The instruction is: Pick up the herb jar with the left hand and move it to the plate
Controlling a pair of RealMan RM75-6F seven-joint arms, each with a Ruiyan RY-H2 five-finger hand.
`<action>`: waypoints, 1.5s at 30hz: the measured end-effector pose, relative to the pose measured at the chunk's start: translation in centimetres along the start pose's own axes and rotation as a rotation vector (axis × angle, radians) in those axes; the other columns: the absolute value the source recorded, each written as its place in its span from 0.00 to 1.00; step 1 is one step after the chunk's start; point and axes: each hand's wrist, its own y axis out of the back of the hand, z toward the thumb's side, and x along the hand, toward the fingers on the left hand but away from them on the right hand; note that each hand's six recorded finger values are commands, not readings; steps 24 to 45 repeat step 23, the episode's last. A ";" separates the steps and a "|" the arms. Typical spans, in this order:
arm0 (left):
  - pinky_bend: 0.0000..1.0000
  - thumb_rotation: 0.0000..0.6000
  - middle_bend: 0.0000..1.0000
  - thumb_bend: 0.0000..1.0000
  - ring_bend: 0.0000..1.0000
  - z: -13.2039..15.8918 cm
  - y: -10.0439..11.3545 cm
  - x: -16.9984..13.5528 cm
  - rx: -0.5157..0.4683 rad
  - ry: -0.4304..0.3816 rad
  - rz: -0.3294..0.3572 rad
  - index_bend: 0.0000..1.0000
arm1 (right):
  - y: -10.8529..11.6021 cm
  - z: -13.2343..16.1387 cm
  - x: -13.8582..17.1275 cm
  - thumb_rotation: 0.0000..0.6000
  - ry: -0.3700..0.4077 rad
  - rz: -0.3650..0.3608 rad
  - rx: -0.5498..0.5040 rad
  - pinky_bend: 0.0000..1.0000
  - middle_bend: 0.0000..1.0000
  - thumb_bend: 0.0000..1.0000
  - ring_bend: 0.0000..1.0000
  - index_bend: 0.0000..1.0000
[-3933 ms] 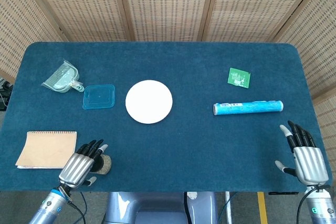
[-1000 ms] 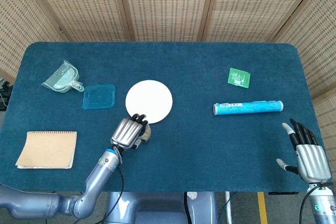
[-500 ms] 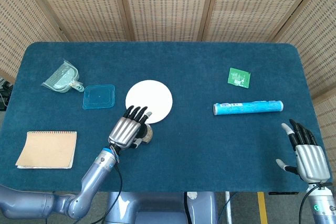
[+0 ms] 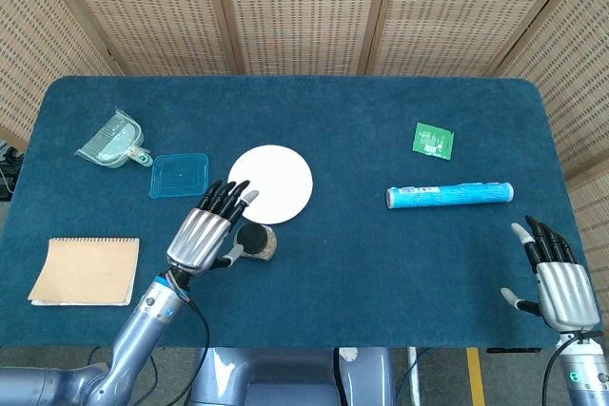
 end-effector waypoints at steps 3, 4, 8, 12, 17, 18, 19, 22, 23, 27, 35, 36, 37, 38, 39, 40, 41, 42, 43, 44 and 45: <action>0.00 1.00 0.00 0.32 0.00 -1.7 0.9 -2.3 0.017 0.026 0.037 0.01 | -0.1 0.2 0.1 1.00 0.005 0.001 0.006 0.10 0.00 0.03 0.00 0.09; 0.00 1.00 0.00 0.32 0.00 -2.4 1.1 -3.2 0.028 0.042 0.044 0.01 | -0.1 0.3 0.1 1.00 0.008 0.001 0.010 0.10 0.00 0.03 0.00 0.09; 0.00 1.00 0.00 0.31 0.00 -5.5 1.0 -7.8 0.084 0.129 0.052 0.00 | -0.1 0.5 0.3 1.00 0.015 -0.001 0.018 0.10 0.00 0.03 0.00 0.09; 0.00 1.00 0.00 0.31 0.00 -8.4 0.8 -12.0 0.162 0.220 0.040 0.00 | -0.1 0.8 0.4 1.00 0.022 -0.005 0.024 0.10 0.00 0.03 0.00 0.09; 0.00 1.00 0.00 0.30 0.00 -10.8 0.1 -15.7 0.202 0.297 0.002 0.00 | -0.1 1.0 0.6 1.00 0.030 -0.017 0.031 0.09 0.00 0.03 0.00 0.09; 0.00 1.00 0.00 0.30 0.00 -11.3 0.0 -16.3 0.205 0.311 -0.006 0.00 | 0.0 1.0 0.6 1.00 0.032 -0.020 0.032 0.09 0.00 0.03 0.00 0.09; 0.00 1.00 0.00 0.30 0.00 -11.7 -0.2 -16.9 0.213 0.324 -0.016 0.00 | 0.0 1.2 0.6 1.00 0.036 -0.025 0.033 0.09 0.00 0.03 0.00 0.09; 0.00 1.00 0.00 0.30 0.00 -12.7 -0.2 -18.0 0.235 0.344 -0.029 0.00 | -0.1 1.4 0.7 1.00 0.047 -0.030 0.038 0.09 0.00 0.03 0.00 0.09; 0.00 1.00 0.00 0.30 0.00 -12.8 -0.1 -18.1 0.230 0.348 -0.027 0.00 | -0.2 1.5 0.7 1.00 0.049 -0.029 0.040 0.09 0.00 0.03 0.00 0.09; 0.00 1.00 0.00 0.30 0.00 -12.8 -0.1 -18.1 0.230 0.348 -0.027 0.00 | -0.2 1.5 0.7 1.00 0.049 -0.029 0.040 0.09 0.00 0.03 0.00 0.09; 0.00 1.00 0.00 0.30 0.00 -12.8 -0.1 -18.1 0.230 0.348 -0.027 0.00 | -0.2 1.5 0.7 1.00 0.049 -0.029 0.040 0.09 0.00 0.03 0.00 0.09; 0.00 1.00 0.00 0.30 0.00 -12.8 -0.1 -18.1 0.230 0.348 -0.027 0.00 | -0.2 1.5 0.7 1.00 0.049 -0.029 0.040 0.09 0.00 0.03 0.00 0.09; 0.00 1.00 0.00 0.30 0.00 -12.8 -0.1 -18.1 0.230 0.348 -0.027 0.00 | -0.2 1.5 0.7 1.00 0.049 -0.029 0.040 0.09 0.00 0.03 0.00 0.09; 0.00 1.00 0.00 0.30 0.00 -12.8 -0.1 -18.1 0.230 0.348 -0.027 0.00 | -0.2 1.5 0.7 1.00 0.049 -0.029 0.040 0.09 0.00 0.03 0.00 0.09; 0.00 1.00 0.00 0.30 0.00 -12.8 -0.1 -18.1 0.230 0.348 -0.027 0.00 | -0.2 1.5 0.7 1.00 0.049 -0.029 0.040 0.09 0.00 0.03 0.00 0.09; 0.00 1.00 0.00 0.30 0.00 -12.8 -0.1 -18.1 0.230 0.348 -0.027 0.00 | -0.2 1.5 0.7 1.00 0.049 -0.029 0.040 0.09 0.00 0.03 0.00 0.09; 0.00 1.00 0.00 0.30 0.00 -12.8 -0.1 -18.1 0.230 0.348 -0.027 0.00 | -0.2 1.5 0.7 1.00 0.049 -0.029 0.040 0.09 0.00 0.03 0.00 0.09; 0.00 1.00 0.00 0.30 0.00 -12.8 -0.1 -18.1 0.230 0.348 -0.027 0.00 | -0.2 1.5 0.7 1.00 0.049 -0.029 0.040 0.09 0.00 0.03 0.00 0.09; 0.00 1.00 0.00 0.30 0.00 -12.8 -0.1 -18.1 0.230 0.348 -0.027 0.00 | -0.2 1.5 0.7 1.00 0.049 -0.029 0.040 0.09 0.00 0.03 0.00 0.09; 0.00 1.00 0.00 0.30 0.00 -12.8 -0.1 -18.1 0.230 0.348 -0.027 0.00 | -0.2 1.5 0.7 1.00 0.049 -0.029 0.040 0.09 0.00 0.03 0.00 0.09; 0.00 1.00 0.00 0.30 0.00 -12.8 -0.1 -18.1 0.230 0.348 -0.027 0.00 | -0.2 1.5 0.7 1.00 0.049 -0.029 0.040 0.09 0.00 0.03 0.00 0.09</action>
